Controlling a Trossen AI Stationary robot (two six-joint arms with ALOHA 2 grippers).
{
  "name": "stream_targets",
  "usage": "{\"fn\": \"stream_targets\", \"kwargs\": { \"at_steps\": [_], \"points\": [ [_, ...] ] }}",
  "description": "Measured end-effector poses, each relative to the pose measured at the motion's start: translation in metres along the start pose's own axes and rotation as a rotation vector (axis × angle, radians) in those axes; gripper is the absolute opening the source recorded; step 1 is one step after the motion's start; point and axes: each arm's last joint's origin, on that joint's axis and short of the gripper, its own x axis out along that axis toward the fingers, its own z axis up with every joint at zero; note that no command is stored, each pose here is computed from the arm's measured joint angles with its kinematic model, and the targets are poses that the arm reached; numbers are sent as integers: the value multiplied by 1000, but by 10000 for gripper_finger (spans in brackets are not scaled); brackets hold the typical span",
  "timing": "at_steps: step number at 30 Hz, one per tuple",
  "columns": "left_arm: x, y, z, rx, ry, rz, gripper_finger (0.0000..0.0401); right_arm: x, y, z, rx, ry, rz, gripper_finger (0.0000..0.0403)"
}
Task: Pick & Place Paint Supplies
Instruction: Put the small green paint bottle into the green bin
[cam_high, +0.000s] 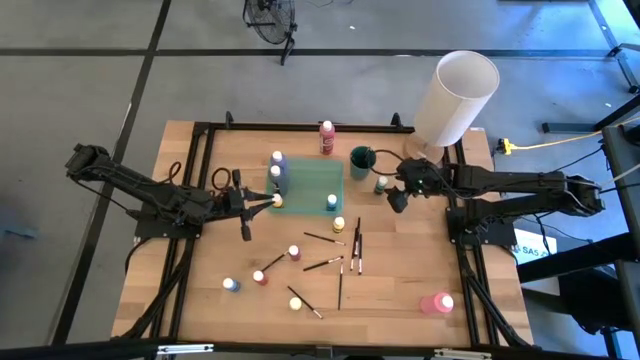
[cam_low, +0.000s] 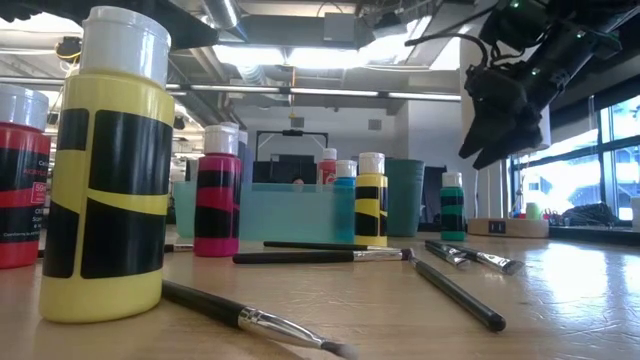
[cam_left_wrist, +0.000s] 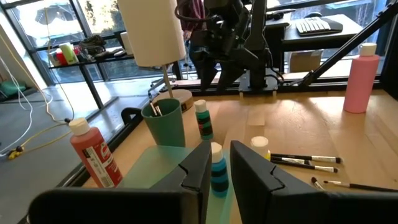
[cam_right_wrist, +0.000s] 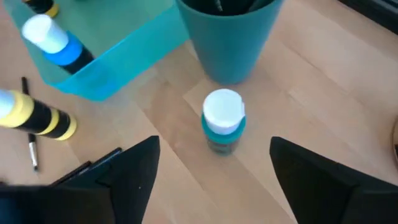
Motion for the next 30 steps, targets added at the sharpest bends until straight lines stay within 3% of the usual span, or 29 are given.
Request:
{"fn": "stream_targets", "kwargs": {
  "at_steps": [7,15,30],
  "points": [
    [0,0,0,8,1,0,50,6,-2,2,-2,-42,-114,314],
    [0,0,0,12,3,0,52,24,8,4,-85,-37,-79,314],
    [0,0,-1,11,5,0,48,40,11,4,-155,-25,-119,315]
  ]
}}
